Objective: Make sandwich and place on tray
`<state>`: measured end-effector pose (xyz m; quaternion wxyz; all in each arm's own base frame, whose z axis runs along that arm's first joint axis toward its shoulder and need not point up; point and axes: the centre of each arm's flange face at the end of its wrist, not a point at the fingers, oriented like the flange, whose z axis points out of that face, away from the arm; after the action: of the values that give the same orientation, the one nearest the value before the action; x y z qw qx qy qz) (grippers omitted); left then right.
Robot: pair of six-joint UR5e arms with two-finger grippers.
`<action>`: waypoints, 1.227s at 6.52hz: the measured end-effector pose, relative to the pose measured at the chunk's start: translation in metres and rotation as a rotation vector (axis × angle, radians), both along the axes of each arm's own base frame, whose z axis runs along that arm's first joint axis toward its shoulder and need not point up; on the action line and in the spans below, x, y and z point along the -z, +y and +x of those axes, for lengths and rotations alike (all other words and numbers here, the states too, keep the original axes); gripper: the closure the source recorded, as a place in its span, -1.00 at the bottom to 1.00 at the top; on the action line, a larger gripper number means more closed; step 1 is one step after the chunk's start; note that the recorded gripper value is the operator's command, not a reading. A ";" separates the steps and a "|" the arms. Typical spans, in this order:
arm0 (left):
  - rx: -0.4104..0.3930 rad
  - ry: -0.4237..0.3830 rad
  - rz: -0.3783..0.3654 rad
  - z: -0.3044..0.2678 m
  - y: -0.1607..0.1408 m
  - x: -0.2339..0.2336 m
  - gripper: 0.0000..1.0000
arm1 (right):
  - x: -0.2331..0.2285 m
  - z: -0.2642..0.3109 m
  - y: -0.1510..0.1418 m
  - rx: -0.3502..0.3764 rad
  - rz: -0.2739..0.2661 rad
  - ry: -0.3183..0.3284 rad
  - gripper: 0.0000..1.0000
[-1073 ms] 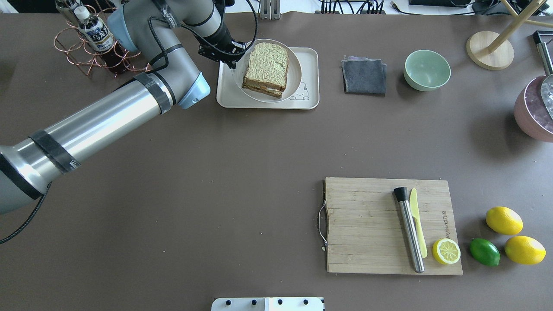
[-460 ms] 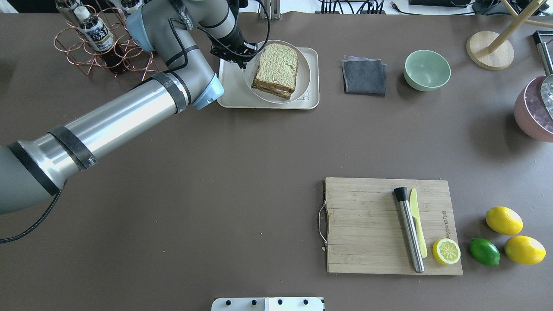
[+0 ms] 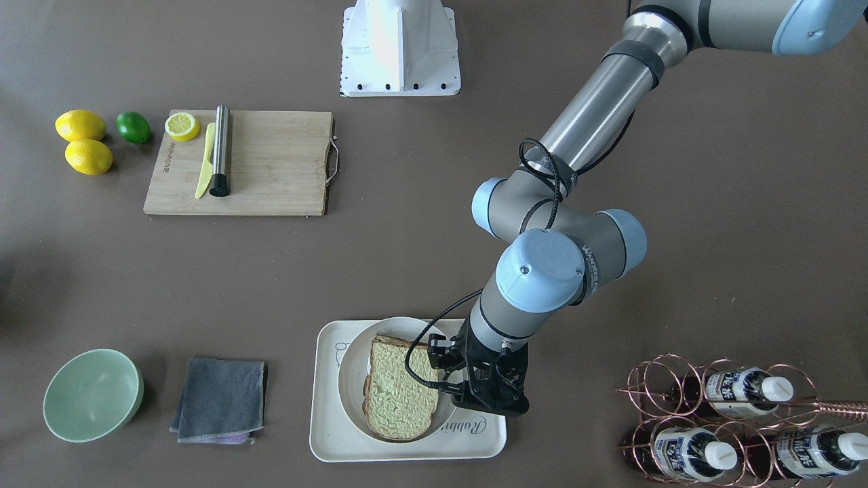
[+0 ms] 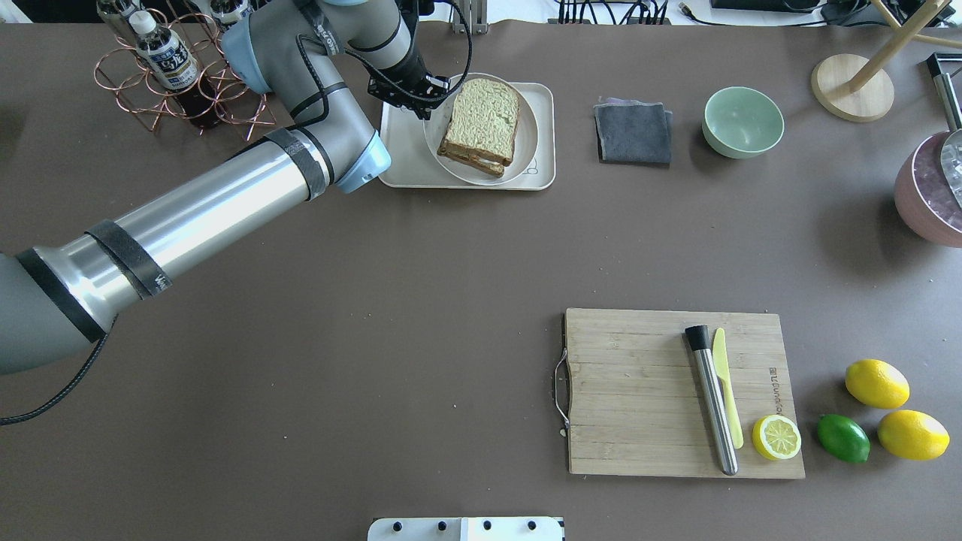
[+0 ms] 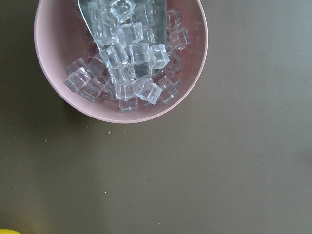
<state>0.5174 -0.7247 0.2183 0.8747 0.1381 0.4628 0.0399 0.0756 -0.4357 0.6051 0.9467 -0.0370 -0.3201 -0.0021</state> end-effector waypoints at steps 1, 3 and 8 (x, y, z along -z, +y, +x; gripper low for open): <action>0.010 0.004 0.016 -0.019 0.001 -0.012 -0.96 | -0.003 0.000 0.000 0.000 -0.006 -0.001 -1.00; 0.018 0.016 0.043 -0.069 0.033 -0.040 -0.96 | -0.013 0.000 0.001 0.000 -0.022 -0.003 -1.00; -0.081 0.004 0.090 -0.280 0.112 -0.103 -0.96 | -0.080 -0.002 0.008 -0.006 0.029 -0.024 -1.00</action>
<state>0.2370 -0.6125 0.3217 0.8643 0.1586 0.4675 0.0960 0.0735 -0.4272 0.6856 0.9432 -0.0225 -0.3313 -0.0042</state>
